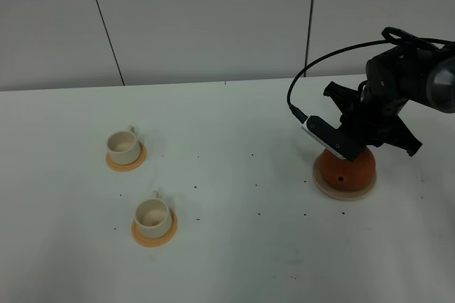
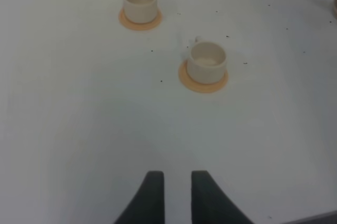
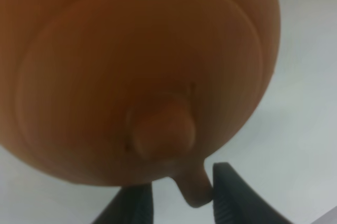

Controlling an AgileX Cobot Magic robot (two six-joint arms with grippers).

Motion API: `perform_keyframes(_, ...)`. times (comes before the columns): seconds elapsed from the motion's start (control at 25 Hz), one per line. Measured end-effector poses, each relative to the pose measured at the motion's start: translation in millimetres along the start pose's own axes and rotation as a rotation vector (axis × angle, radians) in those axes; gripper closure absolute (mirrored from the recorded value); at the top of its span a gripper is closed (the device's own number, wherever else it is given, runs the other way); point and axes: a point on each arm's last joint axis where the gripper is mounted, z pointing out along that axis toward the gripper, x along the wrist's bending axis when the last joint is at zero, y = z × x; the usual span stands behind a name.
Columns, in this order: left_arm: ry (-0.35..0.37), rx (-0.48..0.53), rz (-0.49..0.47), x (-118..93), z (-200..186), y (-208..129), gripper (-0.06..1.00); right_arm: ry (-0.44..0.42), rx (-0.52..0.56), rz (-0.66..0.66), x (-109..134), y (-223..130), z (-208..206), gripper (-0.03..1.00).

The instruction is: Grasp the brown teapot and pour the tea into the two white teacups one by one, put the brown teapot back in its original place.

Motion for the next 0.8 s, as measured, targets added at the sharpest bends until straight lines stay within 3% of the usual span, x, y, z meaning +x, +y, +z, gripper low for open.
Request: perform_keyframes(0.8,0.0,0.0,0.0,0.0,0.0,0.0,0.75,-0.001,0.0,0.0,-0.1,0.0,0.0,0.7)
